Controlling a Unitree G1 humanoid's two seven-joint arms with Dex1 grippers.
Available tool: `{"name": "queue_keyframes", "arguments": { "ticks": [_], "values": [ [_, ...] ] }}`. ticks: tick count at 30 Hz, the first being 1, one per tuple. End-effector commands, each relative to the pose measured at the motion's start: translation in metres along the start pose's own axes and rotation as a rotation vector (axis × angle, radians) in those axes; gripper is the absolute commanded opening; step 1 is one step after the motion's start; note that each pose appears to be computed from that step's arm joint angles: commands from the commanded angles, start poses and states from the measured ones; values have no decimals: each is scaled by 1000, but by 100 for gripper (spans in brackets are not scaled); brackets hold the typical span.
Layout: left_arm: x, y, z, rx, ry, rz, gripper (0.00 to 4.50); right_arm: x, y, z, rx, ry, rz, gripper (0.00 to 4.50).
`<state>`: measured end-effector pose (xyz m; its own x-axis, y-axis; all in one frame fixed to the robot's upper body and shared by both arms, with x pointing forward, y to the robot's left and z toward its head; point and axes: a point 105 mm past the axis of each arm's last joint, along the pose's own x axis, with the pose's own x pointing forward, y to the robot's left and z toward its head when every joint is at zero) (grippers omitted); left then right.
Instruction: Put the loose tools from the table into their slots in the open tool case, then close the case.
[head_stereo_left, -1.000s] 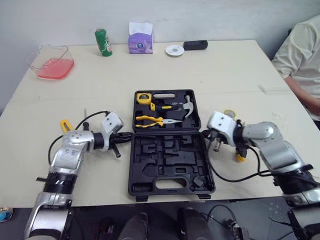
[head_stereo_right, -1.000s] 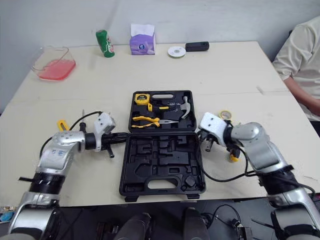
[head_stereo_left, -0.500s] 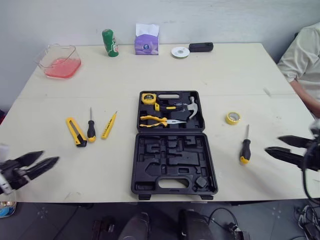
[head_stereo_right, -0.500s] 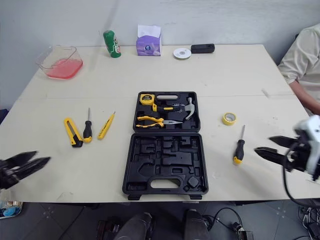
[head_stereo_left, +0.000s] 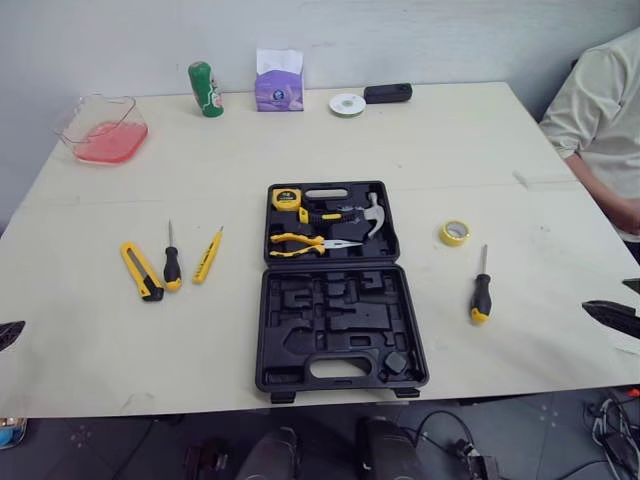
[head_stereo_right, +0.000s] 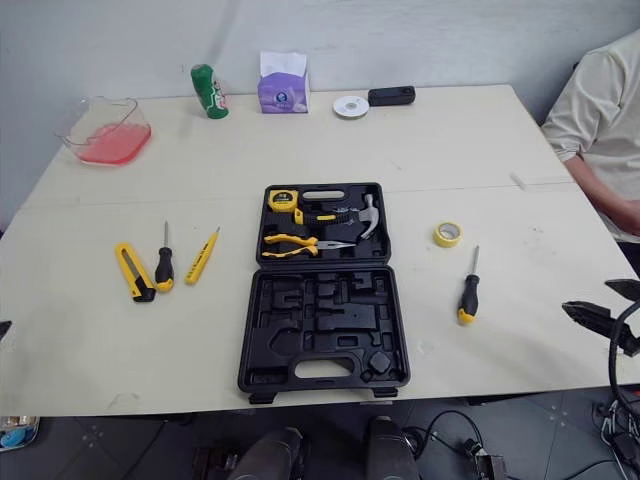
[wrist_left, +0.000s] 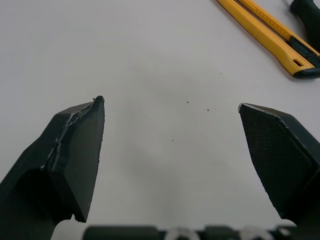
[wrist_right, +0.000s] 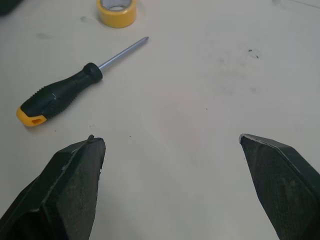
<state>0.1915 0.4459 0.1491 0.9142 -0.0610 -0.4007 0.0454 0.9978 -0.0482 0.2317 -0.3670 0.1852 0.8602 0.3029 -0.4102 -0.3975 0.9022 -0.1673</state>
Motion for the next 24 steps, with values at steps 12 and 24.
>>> {"name": "queue_keyframes", "arguments": {
  "ticks": [12,24],
  "values": [
    [60,-105,42,-72,101,-81,450,45,126,115,-173,-282,487,446],
    [113,-158,70,-92,103,96,450,57,237,151,-342,-424,950,446]
  ]
}}
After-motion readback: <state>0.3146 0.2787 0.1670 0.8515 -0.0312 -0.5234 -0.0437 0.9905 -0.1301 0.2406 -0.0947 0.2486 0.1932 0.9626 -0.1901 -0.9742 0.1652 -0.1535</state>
